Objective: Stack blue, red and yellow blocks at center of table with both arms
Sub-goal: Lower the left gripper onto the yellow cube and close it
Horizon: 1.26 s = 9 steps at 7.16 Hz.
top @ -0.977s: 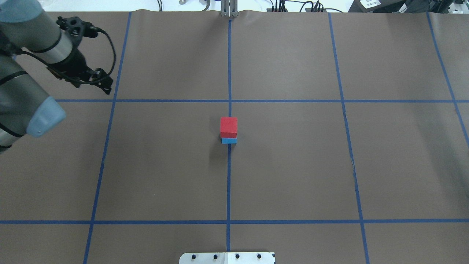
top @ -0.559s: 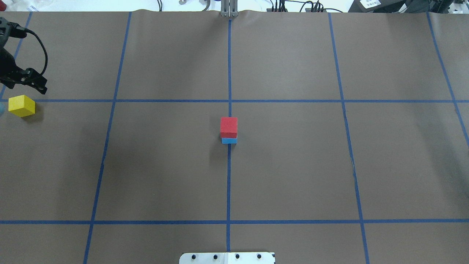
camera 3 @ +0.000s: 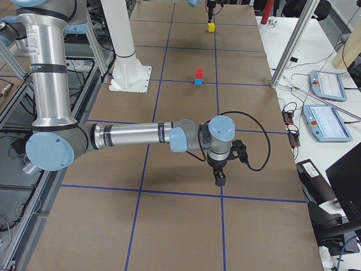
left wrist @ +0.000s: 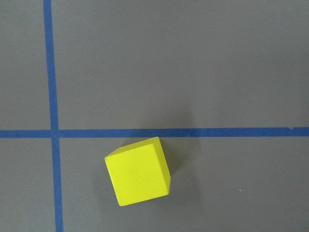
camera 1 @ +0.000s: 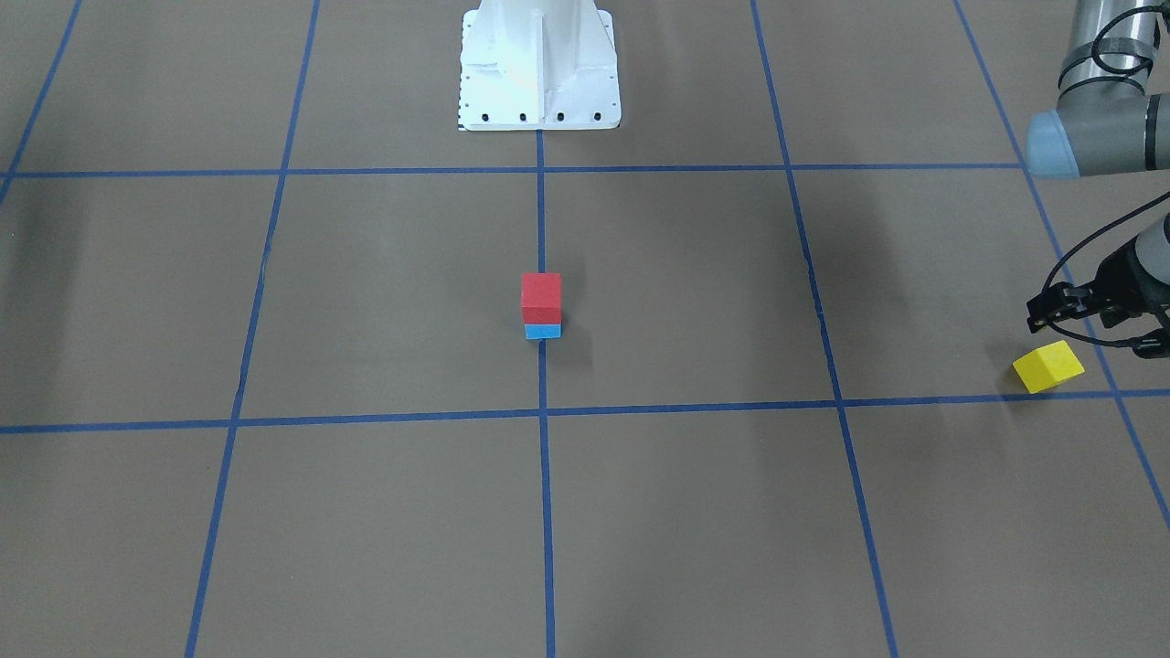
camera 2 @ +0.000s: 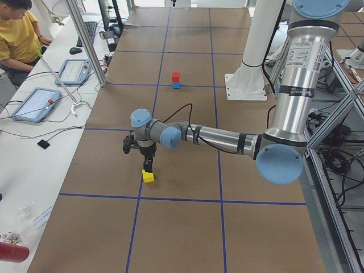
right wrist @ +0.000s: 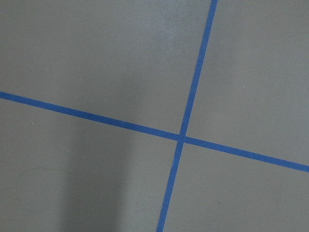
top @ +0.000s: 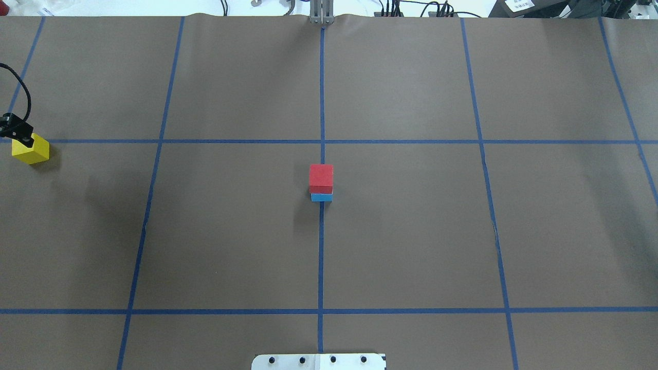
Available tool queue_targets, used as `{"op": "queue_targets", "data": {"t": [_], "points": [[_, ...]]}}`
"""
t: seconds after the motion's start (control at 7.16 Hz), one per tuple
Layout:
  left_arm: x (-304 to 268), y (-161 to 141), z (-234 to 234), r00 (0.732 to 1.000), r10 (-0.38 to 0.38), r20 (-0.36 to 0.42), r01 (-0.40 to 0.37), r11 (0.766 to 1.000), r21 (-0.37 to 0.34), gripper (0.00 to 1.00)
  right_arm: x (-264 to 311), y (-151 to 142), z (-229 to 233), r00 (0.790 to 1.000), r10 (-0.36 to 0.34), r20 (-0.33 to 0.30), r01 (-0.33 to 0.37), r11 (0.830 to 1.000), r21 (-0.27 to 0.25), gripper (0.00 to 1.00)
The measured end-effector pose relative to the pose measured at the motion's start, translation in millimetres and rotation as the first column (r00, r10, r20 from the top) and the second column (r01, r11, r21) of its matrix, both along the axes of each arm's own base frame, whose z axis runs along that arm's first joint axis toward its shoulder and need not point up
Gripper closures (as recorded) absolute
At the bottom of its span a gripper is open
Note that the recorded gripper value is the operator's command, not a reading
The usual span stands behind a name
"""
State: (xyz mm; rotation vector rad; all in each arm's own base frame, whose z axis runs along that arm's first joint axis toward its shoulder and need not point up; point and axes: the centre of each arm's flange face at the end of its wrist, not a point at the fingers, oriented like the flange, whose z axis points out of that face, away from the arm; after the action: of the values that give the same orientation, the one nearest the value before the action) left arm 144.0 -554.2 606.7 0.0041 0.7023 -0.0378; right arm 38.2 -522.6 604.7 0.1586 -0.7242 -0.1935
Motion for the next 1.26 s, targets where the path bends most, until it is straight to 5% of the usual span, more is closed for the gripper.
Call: {"op": "queue_targets", "data": {"t": [0.56, 1.26], "points": [[5.5, -3.6, 40.3, 0.981, -0.183, -0.06, 0.18, 0.982, -0.05, 0.0, 0.0, -0.2, -0.6, 1.0, -0.001, 0.0, 0.001, 1.0, 0.002, 0.0], [10.2, -4.0, 46.7, 0.978, -0.202, -0.056, 0.198, 0.978, -0.07, 0.0, 0.1, -0.1, -0.2, 1.0, -0.001, -0.001, 0.001, 1.0, 0.001, 0.0]]}}
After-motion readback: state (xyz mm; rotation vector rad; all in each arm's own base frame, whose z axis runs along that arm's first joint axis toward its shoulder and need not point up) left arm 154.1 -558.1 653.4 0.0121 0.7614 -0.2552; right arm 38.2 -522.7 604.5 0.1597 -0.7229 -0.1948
